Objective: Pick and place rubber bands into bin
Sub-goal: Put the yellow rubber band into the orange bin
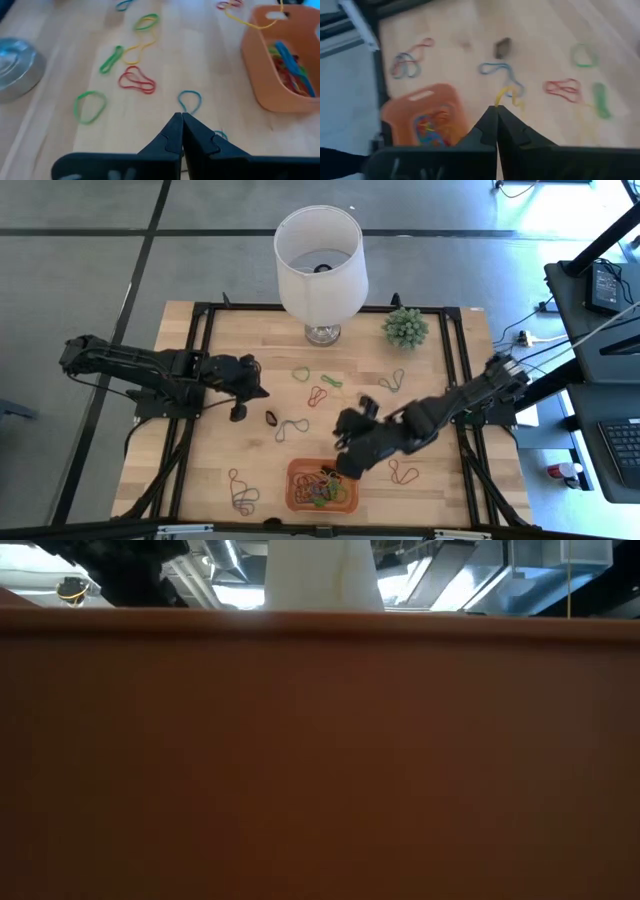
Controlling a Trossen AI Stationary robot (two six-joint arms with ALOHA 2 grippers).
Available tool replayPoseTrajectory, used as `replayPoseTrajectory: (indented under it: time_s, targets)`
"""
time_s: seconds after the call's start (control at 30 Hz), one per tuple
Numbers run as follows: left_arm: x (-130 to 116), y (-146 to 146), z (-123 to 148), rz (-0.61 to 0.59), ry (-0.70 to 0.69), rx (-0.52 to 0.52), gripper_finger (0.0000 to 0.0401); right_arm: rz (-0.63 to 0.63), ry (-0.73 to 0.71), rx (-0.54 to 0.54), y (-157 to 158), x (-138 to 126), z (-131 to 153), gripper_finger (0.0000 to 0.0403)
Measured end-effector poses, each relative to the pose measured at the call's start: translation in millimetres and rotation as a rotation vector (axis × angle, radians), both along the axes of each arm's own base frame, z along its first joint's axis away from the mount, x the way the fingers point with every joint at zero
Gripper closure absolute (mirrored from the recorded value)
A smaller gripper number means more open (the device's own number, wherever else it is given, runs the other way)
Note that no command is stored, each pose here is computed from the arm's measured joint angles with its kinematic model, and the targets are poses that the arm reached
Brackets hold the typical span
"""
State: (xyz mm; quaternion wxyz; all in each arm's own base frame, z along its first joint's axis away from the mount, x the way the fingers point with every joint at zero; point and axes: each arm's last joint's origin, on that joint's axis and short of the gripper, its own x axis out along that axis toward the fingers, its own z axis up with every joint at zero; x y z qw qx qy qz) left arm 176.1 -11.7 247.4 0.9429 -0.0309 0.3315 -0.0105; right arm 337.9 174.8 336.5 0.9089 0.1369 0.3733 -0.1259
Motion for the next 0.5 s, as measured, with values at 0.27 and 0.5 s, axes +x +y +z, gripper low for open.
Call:
replayPoseTrajectory:
  time_s: [0.27, 0.5]
  targets:
    - [-1.1, -11.0, 0.0, -0.068, 0.001, -0.012, 0.04, 0.048, 0.031, -0.002, 43.7, 25.0, 10.9, 0.0403]
    - [-3.0, -23.1, 0.1, -0.125, 0.002, -0.028, 0.0399, 0.082, 0.0, 0.025, 68.7, 29.1, 20.1, 0.0403]
